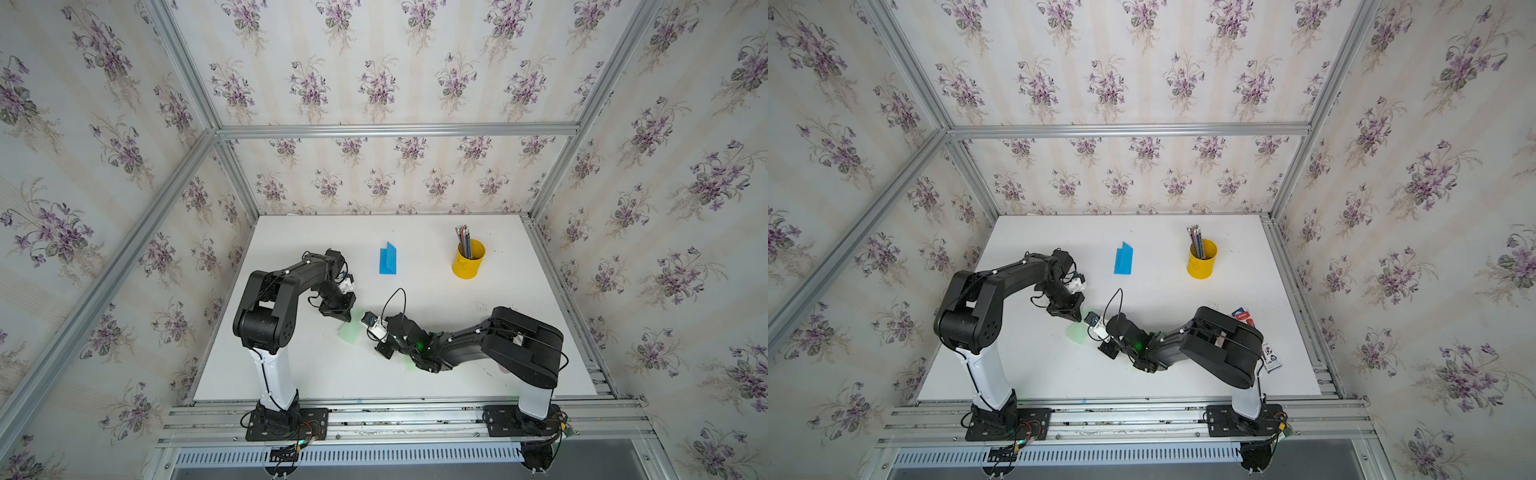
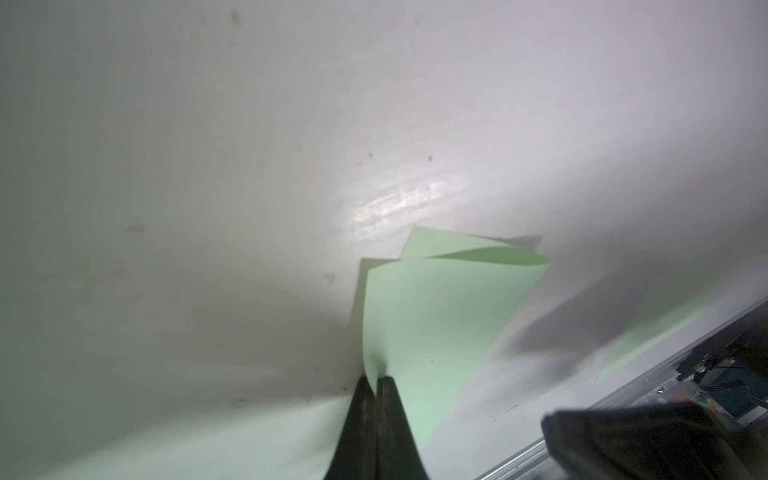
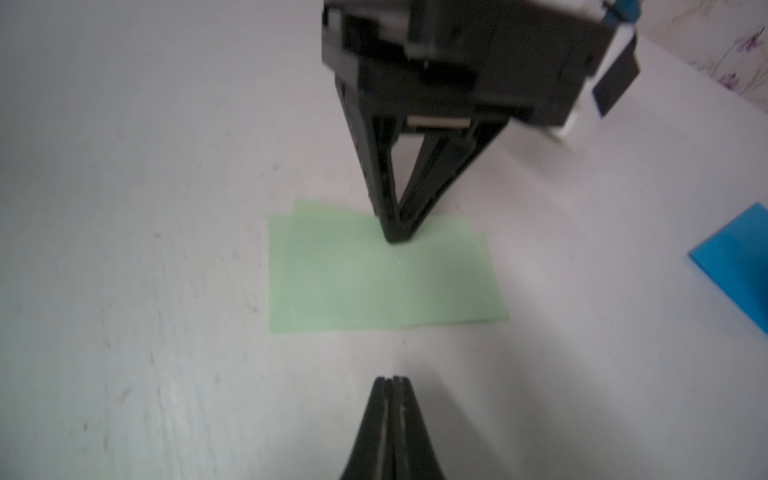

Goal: Fold the square paper along the opposite sides
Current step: Smooth out the paper at the center of the board.

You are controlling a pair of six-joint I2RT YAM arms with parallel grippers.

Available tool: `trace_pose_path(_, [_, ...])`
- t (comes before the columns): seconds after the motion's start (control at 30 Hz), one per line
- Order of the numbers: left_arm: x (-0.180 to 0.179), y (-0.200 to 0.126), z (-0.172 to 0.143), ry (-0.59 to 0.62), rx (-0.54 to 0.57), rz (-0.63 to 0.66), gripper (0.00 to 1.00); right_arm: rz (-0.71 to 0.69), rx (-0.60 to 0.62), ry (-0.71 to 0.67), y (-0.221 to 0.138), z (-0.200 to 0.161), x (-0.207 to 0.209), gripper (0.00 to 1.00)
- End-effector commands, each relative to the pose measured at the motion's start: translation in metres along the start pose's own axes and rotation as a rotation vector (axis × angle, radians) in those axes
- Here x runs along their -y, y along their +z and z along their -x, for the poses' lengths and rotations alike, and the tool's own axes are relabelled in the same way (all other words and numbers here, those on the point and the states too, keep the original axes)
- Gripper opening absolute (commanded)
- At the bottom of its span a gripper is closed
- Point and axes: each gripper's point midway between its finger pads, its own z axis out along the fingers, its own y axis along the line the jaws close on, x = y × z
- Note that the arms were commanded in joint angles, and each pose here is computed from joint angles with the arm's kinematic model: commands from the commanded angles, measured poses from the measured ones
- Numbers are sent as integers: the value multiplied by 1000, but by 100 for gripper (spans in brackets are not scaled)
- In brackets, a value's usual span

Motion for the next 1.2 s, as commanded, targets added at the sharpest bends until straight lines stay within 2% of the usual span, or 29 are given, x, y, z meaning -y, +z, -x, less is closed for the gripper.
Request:
trace_pose_path(0.0, [1, 0, -3, 0, -10, -8, 0, 71, 64, -37, 18, 24, -11, 0])
trace_pose_path(0.17, [0, 1, -5, 0, -13, -4, 0, 128, 67, -43, 43, 29, -25, 0])
trace_pose_path(0.33, [-1, 1, -5, -3, -13, -1, 0, 155, 3, -40, 55, 6, -35, 0])
trace_pose_path(0.73, [-7, 2, -6, -12, -22, 28, 0, 181, -108, -60, 49, -43, -52, 0])
trace_pose_path(1.17, [-14, 0, -3, -34, -19, 29, 0, 199, -155, -67, 36, -62, -61, 0])
